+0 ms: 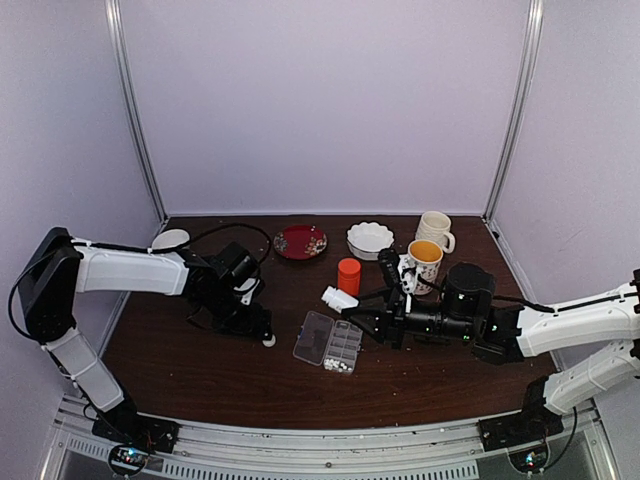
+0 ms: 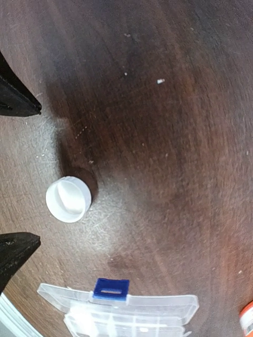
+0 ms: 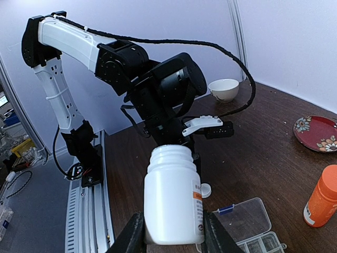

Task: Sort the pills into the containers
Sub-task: Place the lid of the pill bottle at the center of the board, then pass from the right arm to the left

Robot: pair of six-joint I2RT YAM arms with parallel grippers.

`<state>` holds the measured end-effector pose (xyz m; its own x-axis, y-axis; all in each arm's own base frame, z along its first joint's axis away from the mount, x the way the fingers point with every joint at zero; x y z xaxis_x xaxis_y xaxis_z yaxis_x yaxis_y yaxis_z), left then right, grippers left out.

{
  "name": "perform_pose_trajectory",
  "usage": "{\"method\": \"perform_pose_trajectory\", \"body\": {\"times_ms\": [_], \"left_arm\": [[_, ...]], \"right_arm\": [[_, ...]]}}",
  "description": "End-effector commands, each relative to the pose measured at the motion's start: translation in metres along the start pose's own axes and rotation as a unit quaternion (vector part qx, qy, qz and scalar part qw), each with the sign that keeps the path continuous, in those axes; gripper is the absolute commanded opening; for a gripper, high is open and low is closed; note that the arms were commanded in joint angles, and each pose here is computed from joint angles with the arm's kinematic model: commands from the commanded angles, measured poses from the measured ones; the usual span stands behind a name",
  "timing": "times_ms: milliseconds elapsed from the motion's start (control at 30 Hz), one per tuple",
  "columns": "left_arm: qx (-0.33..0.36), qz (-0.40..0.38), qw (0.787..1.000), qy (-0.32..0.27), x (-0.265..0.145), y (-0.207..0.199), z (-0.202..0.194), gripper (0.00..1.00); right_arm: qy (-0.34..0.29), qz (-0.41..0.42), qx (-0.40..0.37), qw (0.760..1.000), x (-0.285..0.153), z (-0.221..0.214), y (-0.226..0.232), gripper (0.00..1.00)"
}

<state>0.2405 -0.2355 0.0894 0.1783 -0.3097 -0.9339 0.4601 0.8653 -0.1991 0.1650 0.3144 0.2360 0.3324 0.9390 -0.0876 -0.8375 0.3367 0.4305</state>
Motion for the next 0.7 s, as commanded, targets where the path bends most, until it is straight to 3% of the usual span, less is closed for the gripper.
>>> {"method": "perform_pose_trajectory", "body": {"times_ms": [0, 233, 433, 567, 667], "left_arm": [[0.076, 0.009, 0.997, -0.018, -0.005, -0.006, 0.005, 0.79], [0.125, 0.027, 0.992, -0.021, 0.007, -0.015, 0.012, 0.78], [0.114, 0.052, 0.992, -0.018, 0.013, -0.012, 0.015, 0.77], [0.098, 0.052, 0.992, -0.067, -0.018, -0.013, 0.02, 0.76], [0.105, -0.008, 0.986, -0.128, -0.06, -0.031, 0.027, 0.76]], "right_arm": [[-0.017, -0.001, 0.0, 1.0, 0.002, 0.008, -0.001, 0.0], [-0.015, -0.003, 0.003, 1.0, 0.003, 0.007, -0.002, 0.0], [-0.008, -0.004, 0.015, 1.0, -0.001, -0.006, -0.006, 0.0], [-0.013, 0.008, 0.017, 1.0, -0.009, -0.013, -0.005, 0.0], [-0.023, 0.016, 0.012, 1.0, -0.013, -0.012, -0.003, 0.0]]}}
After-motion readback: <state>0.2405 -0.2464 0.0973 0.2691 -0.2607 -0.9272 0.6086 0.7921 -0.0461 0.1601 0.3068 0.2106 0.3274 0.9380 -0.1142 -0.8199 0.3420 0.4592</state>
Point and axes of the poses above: each gripper's point midway between its finger pads, its own x axis out along the fingers, its own y axis along the line the jaws close on, z = x × y, the point moved 5 cm from there along -x, back along the fingers, and after that the axes turned 11 degrees about x, right-handed, at the moved point
